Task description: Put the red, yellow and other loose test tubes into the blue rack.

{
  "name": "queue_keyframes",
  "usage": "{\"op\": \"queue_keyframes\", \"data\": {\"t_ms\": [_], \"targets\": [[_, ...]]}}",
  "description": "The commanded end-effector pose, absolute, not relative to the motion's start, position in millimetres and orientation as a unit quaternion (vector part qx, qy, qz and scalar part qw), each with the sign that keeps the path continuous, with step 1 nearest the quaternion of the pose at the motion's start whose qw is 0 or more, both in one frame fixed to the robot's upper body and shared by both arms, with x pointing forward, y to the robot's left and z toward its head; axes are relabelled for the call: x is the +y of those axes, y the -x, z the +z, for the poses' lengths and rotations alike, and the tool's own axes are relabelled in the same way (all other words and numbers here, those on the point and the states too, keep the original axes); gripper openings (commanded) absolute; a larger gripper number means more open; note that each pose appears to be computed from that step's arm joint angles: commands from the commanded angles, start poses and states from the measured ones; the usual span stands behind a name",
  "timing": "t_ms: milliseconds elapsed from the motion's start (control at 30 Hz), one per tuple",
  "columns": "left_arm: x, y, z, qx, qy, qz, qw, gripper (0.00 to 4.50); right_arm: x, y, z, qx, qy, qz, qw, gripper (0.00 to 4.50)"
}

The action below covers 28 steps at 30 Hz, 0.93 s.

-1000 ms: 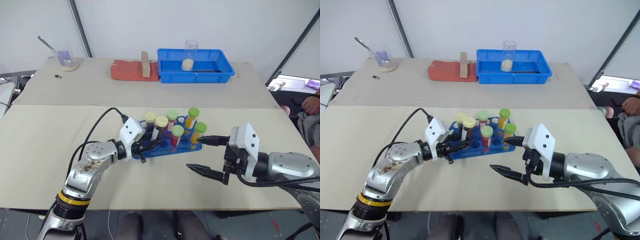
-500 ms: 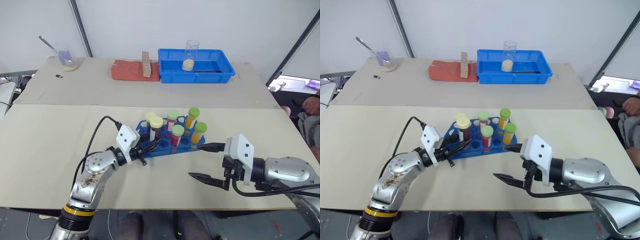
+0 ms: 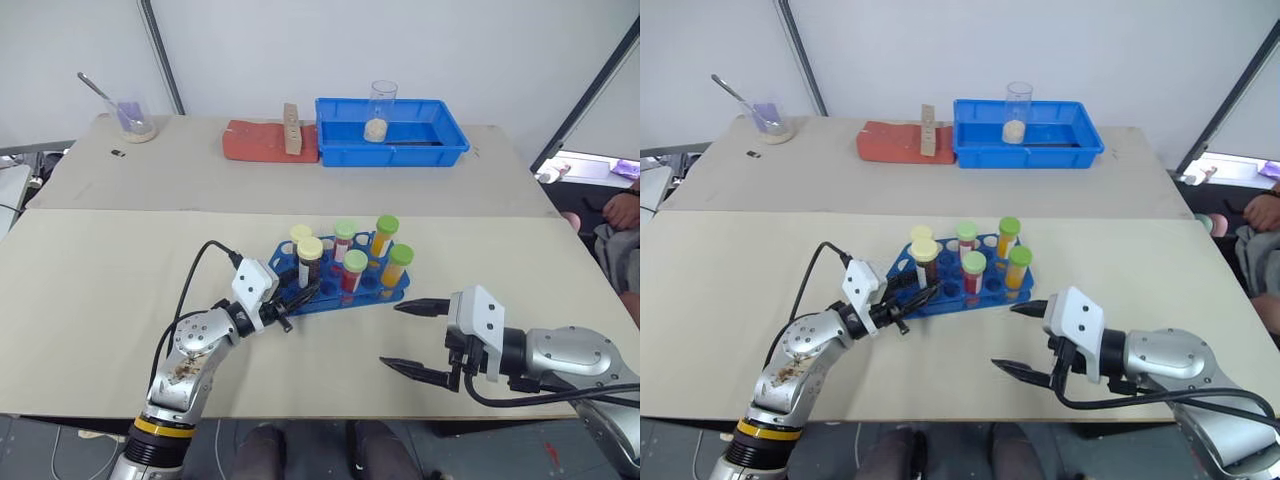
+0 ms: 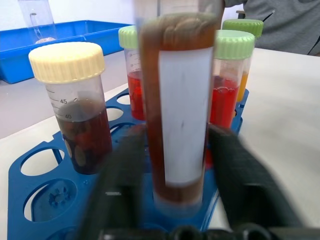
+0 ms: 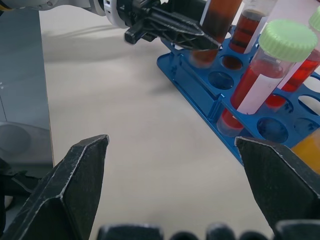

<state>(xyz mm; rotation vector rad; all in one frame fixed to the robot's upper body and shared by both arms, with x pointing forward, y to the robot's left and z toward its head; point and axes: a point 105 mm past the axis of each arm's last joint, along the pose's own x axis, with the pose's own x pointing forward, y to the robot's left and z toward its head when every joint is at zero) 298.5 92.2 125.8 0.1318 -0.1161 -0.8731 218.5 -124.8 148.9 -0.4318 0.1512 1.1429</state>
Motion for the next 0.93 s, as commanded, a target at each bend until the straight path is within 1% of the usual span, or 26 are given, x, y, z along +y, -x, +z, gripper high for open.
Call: {"op": "queue_keyframes", "data": {"t_ms": [33, 67, 200, 367, 500, 600, 667, 733, 933], "targets": [[96, -294, 139, -0.078, -0.070, -0.424, 0.900, 4.12, -123, -219, 160, 0.046, 0.210, 0.533, 0.818, 4.50], [98, -293, 139, -0.077, -0.077, -0.425, 0.899, 4.47, -122, -219, 160, 0.045, 0.209, 0.532, 0.819, 4.50], [112, -280, 146, -0.075, -0.120, -0.424, 0.894, 4.47, -127, -225, 166, 0.039, 0.213, 0.514, 0.830, 4.50], [142, -268, 165, -0.057, -0.185, -0.400, 0.896, 4.47, -153, -240, 176, 0.039, 0.228, 0.478, 0.848, 4.50], [163, -267, 170, -0.015, -0.219, -0.396, 0.891, 4.47, -172, -248, 184, 0.030, 0.275, 0.470, 0.838, 4.50], [177, -263, 168, 0.021, -0.245, -0.394, 0.886, 4.47, -184, -249, 191, 0.040, 0.284, 0.485, 0.826, 4.50], [186, -260, 171, 0.042, -0.237, -0.391, 0.888, 4.47, -190, -250, 200, 0.044, 0.272, 0.492, 0.826, 4.50], [190, -257, 174, 0.048, -0.225, -0.388, 0.892, 4.47, -192, -253, 208, 0.041, 0.266, 0.494, 0.827, 4.50], [192, -253, 173, 0.060, -0.202, -0.386, 0.898, 4.47, -188, -258, 212, 0.040, 0.266, 0.500, 0.823, 4.50]]}}
